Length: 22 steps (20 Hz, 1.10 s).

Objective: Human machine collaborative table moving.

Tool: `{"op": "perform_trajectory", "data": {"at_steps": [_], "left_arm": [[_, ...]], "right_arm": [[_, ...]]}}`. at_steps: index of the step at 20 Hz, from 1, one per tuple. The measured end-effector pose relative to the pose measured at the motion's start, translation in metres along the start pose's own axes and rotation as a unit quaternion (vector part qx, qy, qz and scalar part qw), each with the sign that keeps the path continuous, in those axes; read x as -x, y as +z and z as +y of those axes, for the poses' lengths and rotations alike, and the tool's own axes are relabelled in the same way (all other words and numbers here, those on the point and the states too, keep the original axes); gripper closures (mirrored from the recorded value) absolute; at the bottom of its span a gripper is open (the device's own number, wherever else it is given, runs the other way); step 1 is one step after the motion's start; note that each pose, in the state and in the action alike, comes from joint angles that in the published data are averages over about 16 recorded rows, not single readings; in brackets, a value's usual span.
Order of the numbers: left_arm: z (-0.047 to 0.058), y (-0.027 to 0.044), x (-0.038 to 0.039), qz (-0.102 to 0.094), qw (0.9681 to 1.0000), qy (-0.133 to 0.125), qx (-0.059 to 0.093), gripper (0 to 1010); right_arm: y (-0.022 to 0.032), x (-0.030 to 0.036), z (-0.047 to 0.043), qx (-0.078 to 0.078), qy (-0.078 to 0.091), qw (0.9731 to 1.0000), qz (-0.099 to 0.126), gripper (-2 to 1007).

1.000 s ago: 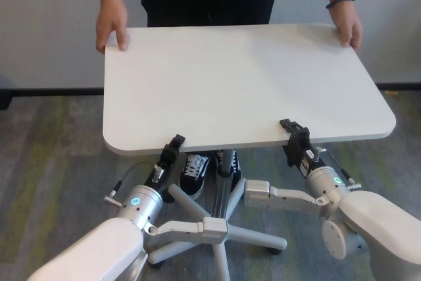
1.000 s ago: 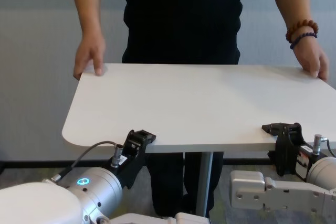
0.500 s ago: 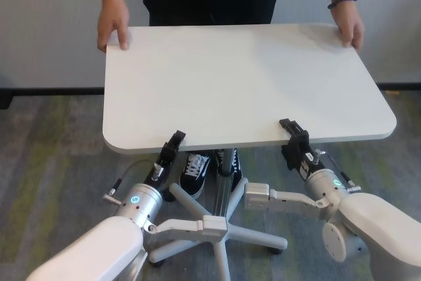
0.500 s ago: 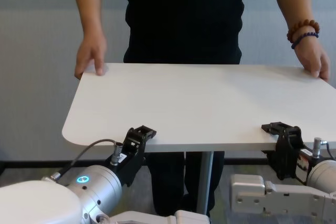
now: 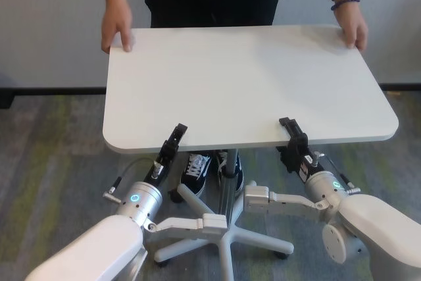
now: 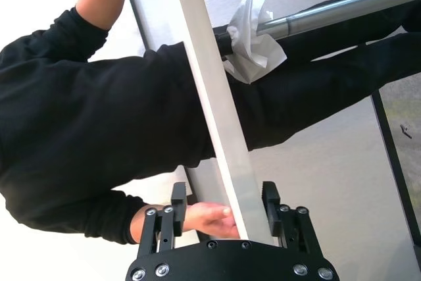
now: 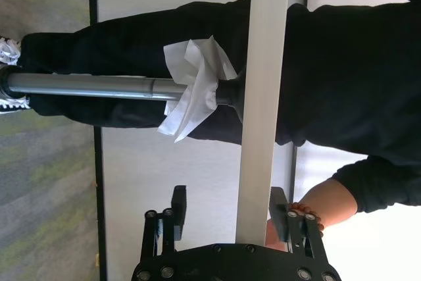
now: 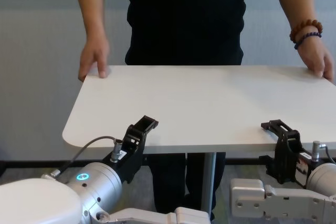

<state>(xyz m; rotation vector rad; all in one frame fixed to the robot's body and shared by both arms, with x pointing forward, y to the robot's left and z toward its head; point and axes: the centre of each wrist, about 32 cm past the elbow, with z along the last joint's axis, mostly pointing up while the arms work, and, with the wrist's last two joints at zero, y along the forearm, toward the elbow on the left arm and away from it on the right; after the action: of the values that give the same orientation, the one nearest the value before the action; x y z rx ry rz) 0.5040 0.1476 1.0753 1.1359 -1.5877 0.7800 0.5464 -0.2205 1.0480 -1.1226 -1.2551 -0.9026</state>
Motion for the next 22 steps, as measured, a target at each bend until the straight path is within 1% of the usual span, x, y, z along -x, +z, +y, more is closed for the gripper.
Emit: {"op": "perform_trajectory", "data": {"at_steps": [5, 8, 12, 14, 16, 17, 19, 20, 21, 22], "left_arm": [[0.001, -0.0001, -0.0001, 0.0, 1.0, 0.0, 0.0, 153], [0.003, -0.0001, 0.0, 0.002, 1.0, -0.004, 0.0, 89], [0.01, -0.0013, -0.0001, 0.009, 0.9999, -0.011, 0.001, 34], [0.015, -0.0033, -0.0011, 0.019, 0.9997, -0.012, 0.002, 18], [0.022, -0.0069, -0.0031, 0.039, 0.9991, -0.013, 0.005, 10], [0.025, -0.0093, -0.0046, 0.053, 0.9985, -0.014, 0.007, 9], [0.033, -0.015, -0.0083, 0.085, 0.9962, -0.015, 0.013, 9], [0.037, -0.0183, -0.0109, 0.104, 0.9943, -0.015, 0.016, 9], [0.041, -0.0219, -0.0138, 0.123, 0.9921, -0.014, 0.02, 9], [0.045, -0.0256, -0.0173, 0.143, 0.9893, -0.012, 0.024, 9]], "right_arm": [[0.0001, -0.0003, -0.0004, -0.001, 0.0, 1.0, -0.001, 122], [0.0004, -0.0006, -0.0024, -0.004, 0.002, 1.0, -0.001, 65], [0.0006, -0.0013, -0.008, -0.011, 0.005, 0.9999, 0.004, 18], [0.0005, -0.0022, -0.0122, -0.016, 0.007, 0.9998, 0.009, 5], [-0.0001, -0.0041, -0.0178, -0.023, 0.008, 0.9995, 0.02, 0], [-0.0006, -0.0053, -0.0209, -0.027, 0.009, 0.9992, 0.029, 0], [-0.0025, -0.0082, -0.0281, -0.04, 0.013, 0.9973, 0.061, 0], [-0.0039, -0.0099, -0.0318, -0.047, 0.015, 0.9954, 0.082, 0], [-0.0056, -0.0116, -0.0354, -0.055, 0.016, 0.9927, 0.106, 0], [-0.0075, -0.0135, -0.0388, -0.064, 0.016, 0.9894, 0.13, 0]]}}
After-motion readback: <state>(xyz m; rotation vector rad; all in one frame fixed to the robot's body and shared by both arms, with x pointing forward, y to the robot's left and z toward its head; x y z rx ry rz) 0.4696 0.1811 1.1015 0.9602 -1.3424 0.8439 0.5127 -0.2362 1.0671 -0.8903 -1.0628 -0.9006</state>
